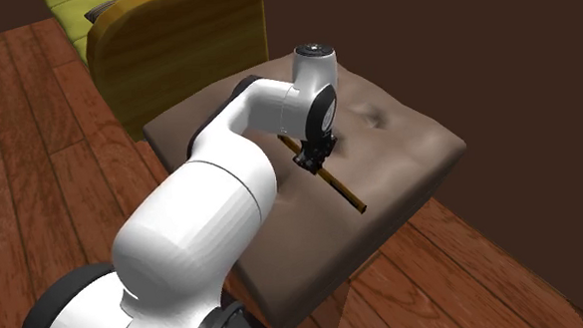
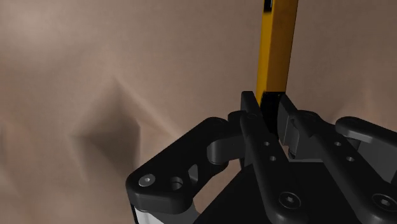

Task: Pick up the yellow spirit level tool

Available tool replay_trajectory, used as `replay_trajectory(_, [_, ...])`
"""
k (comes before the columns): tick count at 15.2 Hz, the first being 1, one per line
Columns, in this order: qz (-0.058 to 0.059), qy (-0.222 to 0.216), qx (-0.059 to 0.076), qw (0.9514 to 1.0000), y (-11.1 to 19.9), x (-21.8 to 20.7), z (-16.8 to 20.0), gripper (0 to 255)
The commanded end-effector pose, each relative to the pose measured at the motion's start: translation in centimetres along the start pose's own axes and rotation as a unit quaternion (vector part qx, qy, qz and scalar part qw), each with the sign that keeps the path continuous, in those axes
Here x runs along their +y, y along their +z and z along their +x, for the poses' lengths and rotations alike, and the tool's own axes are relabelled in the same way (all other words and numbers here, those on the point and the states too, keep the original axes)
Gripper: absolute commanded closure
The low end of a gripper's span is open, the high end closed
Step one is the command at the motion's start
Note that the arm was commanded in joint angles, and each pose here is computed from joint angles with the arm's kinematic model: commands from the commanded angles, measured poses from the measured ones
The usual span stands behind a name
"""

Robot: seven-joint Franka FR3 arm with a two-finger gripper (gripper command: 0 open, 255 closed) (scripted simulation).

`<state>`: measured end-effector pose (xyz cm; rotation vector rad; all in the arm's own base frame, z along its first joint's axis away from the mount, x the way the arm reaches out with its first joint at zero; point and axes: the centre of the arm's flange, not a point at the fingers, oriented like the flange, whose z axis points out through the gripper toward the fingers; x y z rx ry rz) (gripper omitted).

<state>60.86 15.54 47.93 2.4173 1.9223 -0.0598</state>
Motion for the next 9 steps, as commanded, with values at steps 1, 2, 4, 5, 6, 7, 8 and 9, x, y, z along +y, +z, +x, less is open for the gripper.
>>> replay_trajectory(1, [0.0,0.0,0.0,1.0,-1.1,0.1,-0.1,255])
replay_trajectory(2, [0.0,0.0,0.0,1.0,-1.6,0.1,-0.2,255])
replay_trajectory(4, [0.0,0.0,0.0,1.0,-2.7,0.1,-0.2,255])
replay_trajectory(5, [0.0,0.0,0.0,1.0,-3.2,0.1,-0.3,255])
replay_trajectory(6, [0.0,0.0,0.0,1.0,-3.7,0.1,-0.3,255])
replay_trajectory(7, [0.0,0.0,0.0,1.0,-4.3,0.1,-0.3,255])
replay_trajectory(8, [0.0,0.0,0.0,1.0,-4.3,0.1,-0.3,255])
replay_trajectory(9, [0.0,0.0,0.0,1.0,-4.3,0.1,-0.3,255])
